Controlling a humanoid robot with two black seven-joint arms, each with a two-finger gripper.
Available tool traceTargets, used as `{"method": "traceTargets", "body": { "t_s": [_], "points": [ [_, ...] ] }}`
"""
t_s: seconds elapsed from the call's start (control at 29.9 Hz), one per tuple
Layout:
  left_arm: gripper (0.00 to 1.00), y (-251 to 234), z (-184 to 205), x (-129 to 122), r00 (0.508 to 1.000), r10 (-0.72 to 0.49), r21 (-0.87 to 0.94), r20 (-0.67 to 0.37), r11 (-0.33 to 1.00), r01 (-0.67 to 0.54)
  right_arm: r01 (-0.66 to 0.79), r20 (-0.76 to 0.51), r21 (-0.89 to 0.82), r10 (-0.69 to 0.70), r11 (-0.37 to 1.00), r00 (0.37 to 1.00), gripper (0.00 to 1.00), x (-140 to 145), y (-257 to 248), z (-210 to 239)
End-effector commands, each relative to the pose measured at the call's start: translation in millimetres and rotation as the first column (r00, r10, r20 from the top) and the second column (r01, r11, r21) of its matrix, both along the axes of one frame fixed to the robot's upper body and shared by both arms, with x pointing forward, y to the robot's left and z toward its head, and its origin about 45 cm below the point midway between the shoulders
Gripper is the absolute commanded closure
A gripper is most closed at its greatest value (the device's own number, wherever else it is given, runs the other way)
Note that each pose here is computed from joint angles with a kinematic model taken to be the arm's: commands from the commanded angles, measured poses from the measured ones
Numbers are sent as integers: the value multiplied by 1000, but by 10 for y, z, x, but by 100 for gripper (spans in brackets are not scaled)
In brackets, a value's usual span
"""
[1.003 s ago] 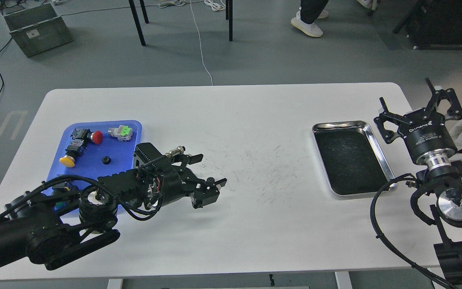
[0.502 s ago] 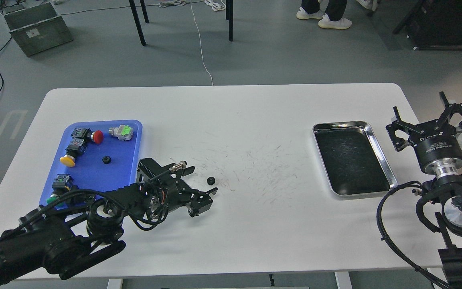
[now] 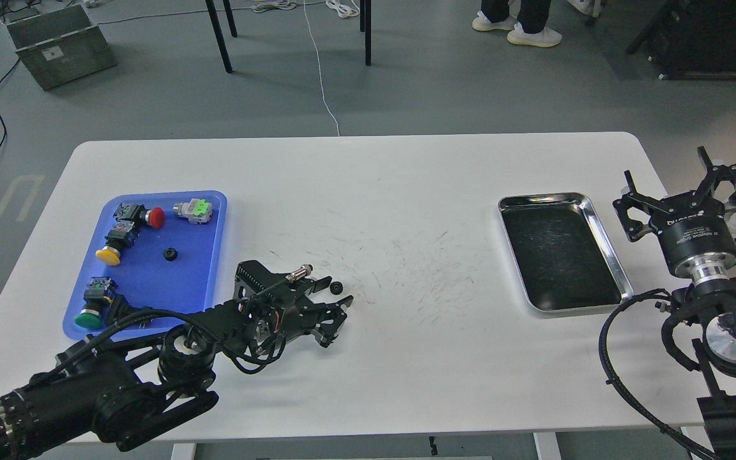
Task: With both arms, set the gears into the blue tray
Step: 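Carry the black part with the left gripper to the blue tray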
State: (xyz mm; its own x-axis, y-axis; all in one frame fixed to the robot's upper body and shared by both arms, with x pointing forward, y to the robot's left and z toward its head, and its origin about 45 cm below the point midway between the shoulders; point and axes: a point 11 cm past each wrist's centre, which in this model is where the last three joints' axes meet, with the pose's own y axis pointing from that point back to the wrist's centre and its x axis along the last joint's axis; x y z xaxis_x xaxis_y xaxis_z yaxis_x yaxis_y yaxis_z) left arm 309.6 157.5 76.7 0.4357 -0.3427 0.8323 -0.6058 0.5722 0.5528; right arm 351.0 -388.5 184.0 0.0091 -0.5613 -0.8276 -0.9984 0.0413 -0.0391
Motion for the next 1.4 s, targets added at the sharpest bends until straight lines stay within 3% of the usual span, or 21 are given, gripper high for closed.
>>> {"method": "traceTargets", "body": {
  "t_s": [0.0,0.2,0.4,0.64,0.8,0.9,1.04,1.14,1.27,1.37],
  "points": [
    [87,25,-54,-35,1000,14,7,-12,1000,-14,-4,-1,0,4,1000,1000,3,2,14,-5],
    [95,-27,-75,-68,1000,24,-10,-21,1000,-24,-5,-2,-2,5,1000,1000,3,2,10,-4],
    [96,80,71,45,999,43,-18,18,999,-43,-11,-7,-3,11,1000,1000,3,2,31,-19],
    [96,359,831,404,983,55,-43,175,998,-49,-14,-10,-3,14,1000,1000,3,2,36,-28],
    [96,758,1512,663,963,152,-109,224,985,-130,-29,-18,-5,29,1000,999,3,19,89,-40],
    [96,1276,1762,691,940,257,-109,226,965,-238,-34,-18,-10,34,999,999,3,29,90,-24],
    [96,1970,1926,570,900,352,-66,256,936,-347,-45,-23,-24,44,999,999,3,37,88,-16],
    [96,2336,1718,301,881,421,-79,214,907,-414,-47,-20,-24,46,999,999,3,37,97,-16],
    [96,2496,1308,-60,873,473,-74,119,881,-467,-47,-20,-26,47,999,999,3,37,97,-16],
    [96,2452,1149,-152,872,484,-82,74,874,-478,-44,-26,-28,43,999,999,3,38,84,-29]
  ]
}}
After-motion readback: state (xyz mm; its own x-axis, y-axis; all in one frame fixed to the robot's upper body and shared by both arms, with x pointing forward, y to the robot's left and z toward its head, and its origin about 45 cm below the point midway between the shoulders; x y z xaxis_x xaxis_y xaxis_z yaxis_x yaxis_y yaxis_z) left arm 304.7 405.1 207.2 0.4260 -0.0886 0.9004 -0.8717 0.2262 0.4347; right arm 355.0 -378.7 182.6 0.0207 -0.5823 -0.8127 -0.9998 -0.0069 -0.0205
